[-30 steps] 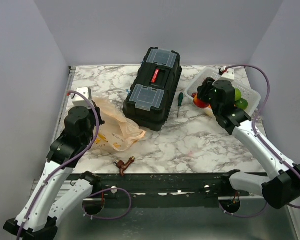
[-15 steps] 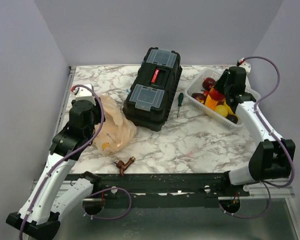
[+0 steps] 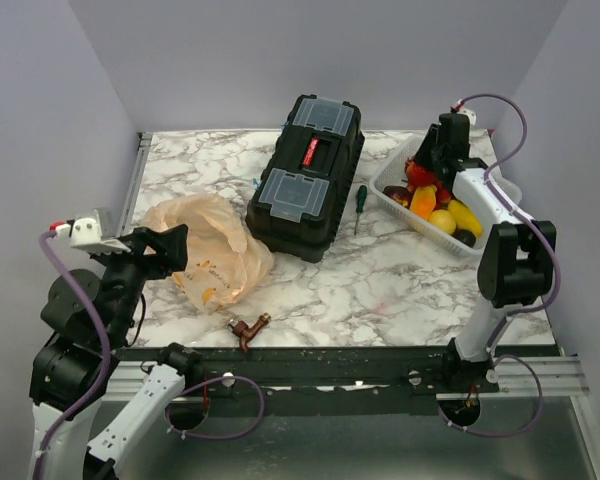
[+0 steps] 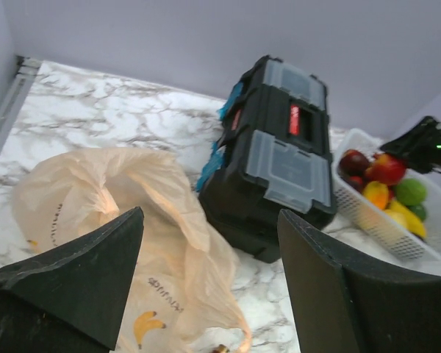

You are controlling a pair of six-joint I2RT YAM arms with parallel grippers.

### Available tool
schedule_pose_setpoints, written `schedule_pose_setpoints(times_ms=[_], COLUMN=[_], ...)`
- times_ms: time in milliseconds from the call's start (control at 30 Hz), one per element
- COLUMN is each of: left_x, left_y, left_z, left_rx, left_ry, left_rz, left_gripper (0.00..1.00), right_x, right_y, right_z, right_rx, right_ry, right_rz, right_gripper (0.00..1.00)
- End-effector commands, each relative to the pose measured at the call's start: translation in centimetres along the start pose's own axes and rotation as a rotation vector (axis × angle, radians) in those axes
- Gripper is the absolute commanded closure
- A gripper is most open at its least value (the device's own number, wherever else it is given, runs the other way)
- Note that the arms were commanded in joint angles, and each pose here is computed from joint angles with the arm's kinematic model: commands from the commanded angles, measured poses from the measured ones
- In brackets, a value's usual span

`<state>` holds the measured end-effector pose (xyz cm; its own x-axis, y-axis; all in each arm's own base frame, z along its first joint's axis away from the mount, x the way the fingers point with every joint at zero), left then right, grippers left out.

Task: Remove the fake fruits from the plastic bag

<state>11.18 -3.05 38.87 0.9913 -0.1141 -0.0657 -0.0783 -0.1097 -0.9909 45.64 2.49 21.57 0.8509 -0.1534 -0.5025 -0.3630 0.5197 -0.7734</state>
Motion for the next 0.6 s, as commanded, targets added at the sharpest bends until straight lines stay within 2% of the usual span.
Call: schedule_pose_setpoints(times_ms=[0, 67, 367, 467, 567], left_x=[-2.2, -2.7, -3.7, -3.9, -4.2], left_y=[-0.3, -0.3, -0.1, -0.1, -0.2], left_z=[-1.4, -1.7, -1.8, -2.0, -2.3], left_rx=[-0.128, -0.149, -0.173, -0.177, -0.189], left_ry=[0.143, 0.178, 0.212, 0.229, 0.264], left_rz=[-0.008, -0.018, -0.024, -0.018, -0.022], left_gripper=[0.26, 0.25, 0.23, 0.23, 0.23], right_x=[2.3, 3.2, 4.9, 4.3, 3.6], right_y=[-0.2, -0.1, 1.3, 1.1, 0.9], right_z=[1.0, 0.9, 0.3, 0.4, 0.3], right_rx=[-0.017, -0.023, -0.071, -0.082, -0.089], right_ry=[-0.011, 0.022, 0.075, 0.076, 0.085], right_rz=[0.037, 0.053, 0.142, 0.152, 0.163], right_gripper=[0.91, 0.8, 0.62, 0.45, 0.36])
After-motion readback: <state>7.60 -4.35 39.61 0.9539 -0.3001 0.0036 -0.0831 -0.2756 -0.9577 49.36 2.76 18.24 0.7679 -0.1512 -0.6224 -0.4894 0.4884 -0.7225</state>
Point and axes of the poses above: each gripper's point midway between its finger pads, its own x axis out along the fingers, its own z axis along the line the jaws close on, y = z × x, the point moved 7 cm from there along -x, back along the fingers, and after that the axes turned 13 degrees about x, right-handed, at the moved point
